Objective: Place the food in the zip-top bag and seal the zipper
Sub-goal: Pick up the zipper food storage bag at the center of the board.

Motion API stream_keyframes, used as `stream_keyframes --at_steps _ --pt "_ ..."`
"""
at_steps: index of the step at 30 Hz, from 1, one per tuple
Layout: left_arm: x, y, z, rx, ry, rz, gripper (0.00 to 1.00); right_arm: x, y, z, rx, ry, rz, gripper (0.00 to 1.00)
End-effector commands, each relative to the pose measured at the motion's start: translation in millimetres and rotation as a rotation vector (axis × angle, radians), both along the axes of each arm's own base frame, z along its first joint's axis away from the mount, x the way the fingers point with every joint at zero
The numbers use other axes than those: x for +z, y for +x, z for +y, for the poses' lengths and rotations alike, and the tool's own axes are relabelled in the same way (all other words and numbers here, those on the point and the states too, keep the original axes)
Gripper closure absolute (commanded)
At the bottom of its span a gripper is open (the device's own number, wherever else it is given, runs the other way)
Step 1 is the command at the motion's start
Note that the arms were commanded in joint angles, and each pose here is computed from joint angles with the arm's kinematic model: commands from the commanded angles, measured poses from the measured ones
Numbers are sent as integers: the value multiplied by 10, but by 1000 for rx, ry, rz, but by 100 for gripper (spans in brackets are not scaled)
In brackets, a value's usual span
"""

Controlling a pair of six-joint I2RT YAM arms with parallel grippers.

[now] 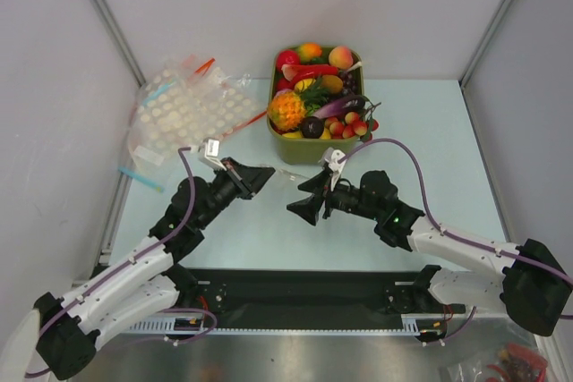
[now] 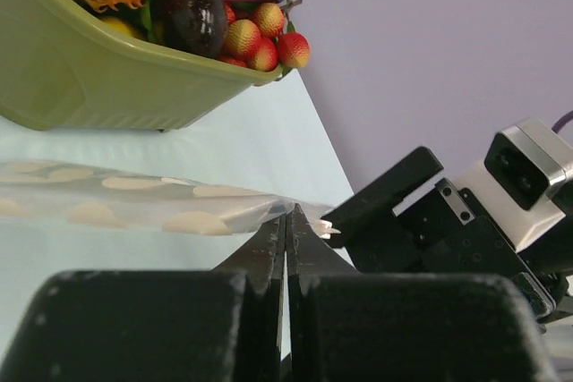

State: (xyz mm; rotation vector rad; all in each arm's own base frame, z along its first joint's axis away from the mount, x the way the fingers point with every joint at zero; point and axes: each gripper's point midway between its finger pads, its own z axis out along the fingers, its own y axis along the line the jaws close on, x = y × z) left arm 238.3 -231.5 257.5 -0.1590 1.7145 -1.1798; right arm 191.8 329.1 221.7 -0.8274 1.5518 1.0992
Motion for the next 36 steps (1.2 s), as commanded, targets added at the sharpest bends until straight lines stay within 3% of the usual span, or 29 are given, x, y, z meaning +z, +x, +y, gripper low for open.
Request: stream_keyframes --at_steps 1,4,11,21,26,30,33,34,36 --pt "392 -66 -95 -50 -34 -115 100 283 106 -5 -52 44 -74 25" --pt "493 -162 -172 -109 -38 -163 100 298 127 -51 -79 48 -88 17" --pt "591 -309 -354 -224 -20 -217 100 367 194 -232 -166 70 -169 11" --pt "848 -587 -493 -395 -53 -296 100 505 113 -355 -174 103 -224 11" --pt "864 -653 -563 -457 -60 -284 100 523 14 -300 -110 111 -228 17" --pt "852 -711 -648 -522 -91 -273 99 526 -14 -276 -89 108 -226 38" --pt "827 -710 -704 -551 -88 -255 97 537 -42 -265 -71 110 -225 72" --pt "816 -700 -711 -551 -81 -255 94 548 -51 -260 -65 111 -227 78" --pt "825 -670 -694 -529 -67 -263 77 557 -56 -260 -63 112 -224 95"
